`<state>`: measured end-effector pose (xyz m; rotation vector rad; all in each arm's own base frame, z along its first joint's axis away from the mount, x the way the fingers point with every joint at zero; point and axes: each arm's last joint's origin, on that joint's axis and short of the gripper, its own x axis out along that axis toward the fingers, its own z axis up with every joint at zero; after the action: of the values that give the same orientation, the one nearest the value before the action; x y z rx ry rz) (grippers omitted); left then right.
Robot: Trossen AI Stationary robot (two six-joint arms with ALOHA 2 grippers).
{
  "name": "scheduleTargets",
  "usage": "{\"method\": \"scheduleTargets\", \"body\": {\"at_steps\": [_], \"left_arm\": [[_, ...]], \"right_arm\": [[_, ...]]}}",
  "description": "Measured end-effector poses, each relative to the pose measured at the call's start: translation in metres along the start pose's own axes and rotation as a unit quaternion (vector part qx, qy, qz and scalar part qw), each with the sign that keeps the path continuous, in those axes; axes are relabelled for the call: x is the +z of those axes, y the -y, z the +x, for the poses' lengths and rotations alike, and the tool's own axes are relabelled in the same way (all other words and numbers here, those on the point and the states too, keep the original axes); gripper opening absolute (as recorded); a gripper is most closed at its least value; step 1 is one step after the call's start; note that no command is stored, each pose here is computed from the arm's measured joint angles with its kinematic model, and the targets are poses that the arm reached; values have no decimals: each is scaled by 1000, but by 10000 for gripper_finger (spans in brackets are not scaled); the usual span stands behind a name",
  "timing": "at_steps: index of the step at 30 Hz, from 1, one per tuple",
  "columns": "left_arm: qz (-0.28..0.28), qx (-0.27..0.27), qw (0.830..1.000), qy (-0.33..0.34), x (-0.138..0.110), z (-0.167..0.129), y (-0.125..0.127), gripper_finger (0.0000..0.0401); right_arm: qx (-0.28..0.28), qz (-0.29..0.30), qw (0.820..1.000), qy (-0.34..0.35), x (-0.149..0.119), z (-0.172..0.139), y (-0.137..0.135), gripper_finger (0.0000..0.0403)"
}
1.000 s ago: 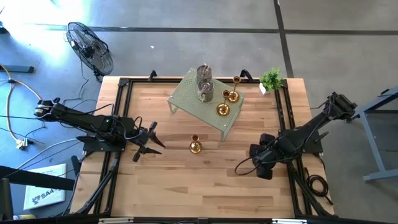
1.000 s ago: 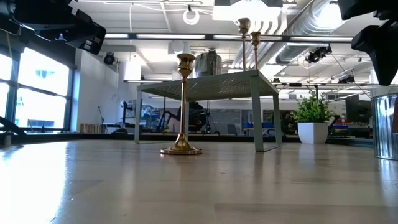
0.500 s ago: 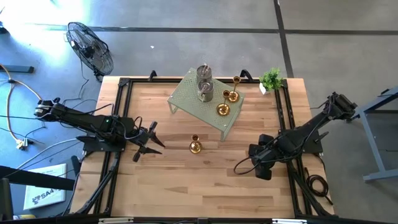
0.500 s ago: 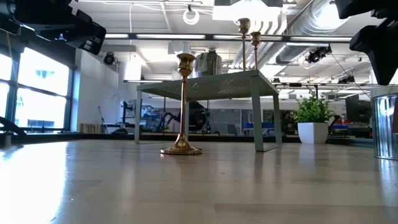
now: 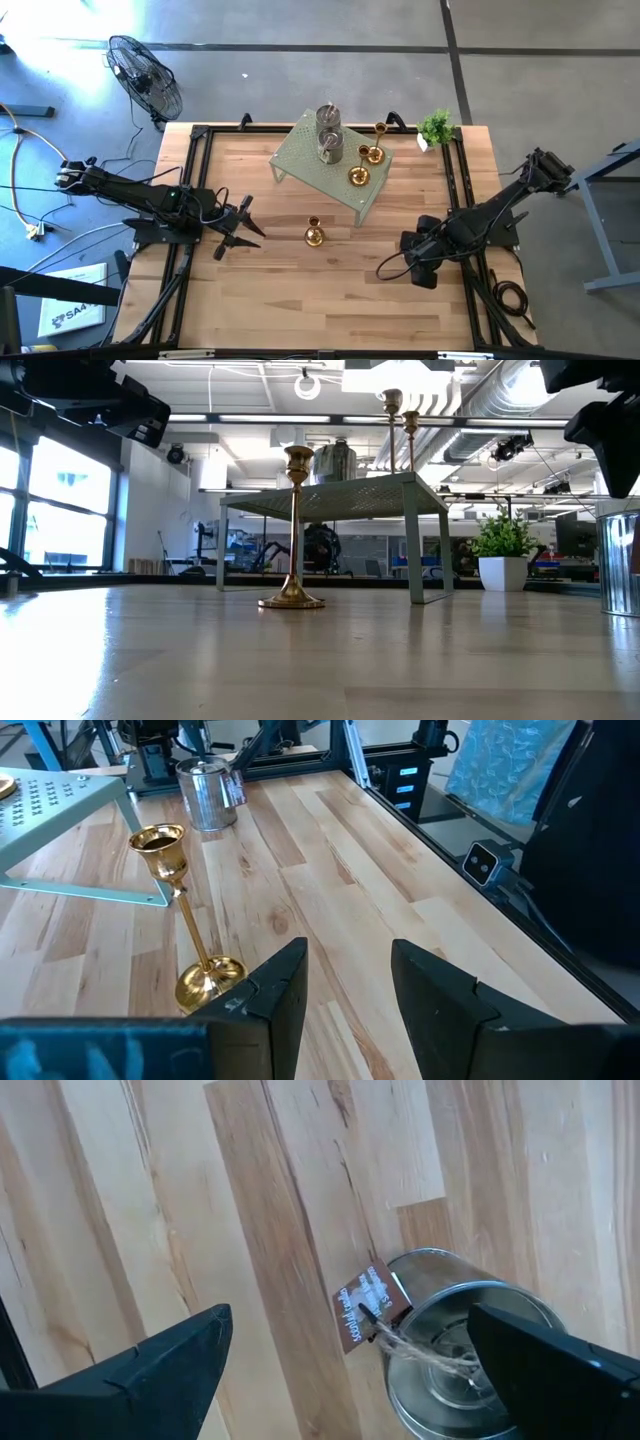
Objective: Pick & Place candle stick holders
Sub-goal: Put the brown scented candle on the shelf
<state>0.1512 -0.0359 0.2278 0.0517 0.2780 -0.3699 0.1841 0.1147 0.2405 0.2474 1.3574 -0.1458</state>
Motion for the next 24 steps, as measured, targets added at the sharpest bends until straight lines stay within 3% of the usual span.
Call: {"method": "scheduleTargets", "body": {"at_steps": [24], "left_arm": [[0, -1, 1000, 0, 0, 0, 0, 143]], "right_arm": [[-80, -15, 996, -45, -10, -1, 14, 400]]}}
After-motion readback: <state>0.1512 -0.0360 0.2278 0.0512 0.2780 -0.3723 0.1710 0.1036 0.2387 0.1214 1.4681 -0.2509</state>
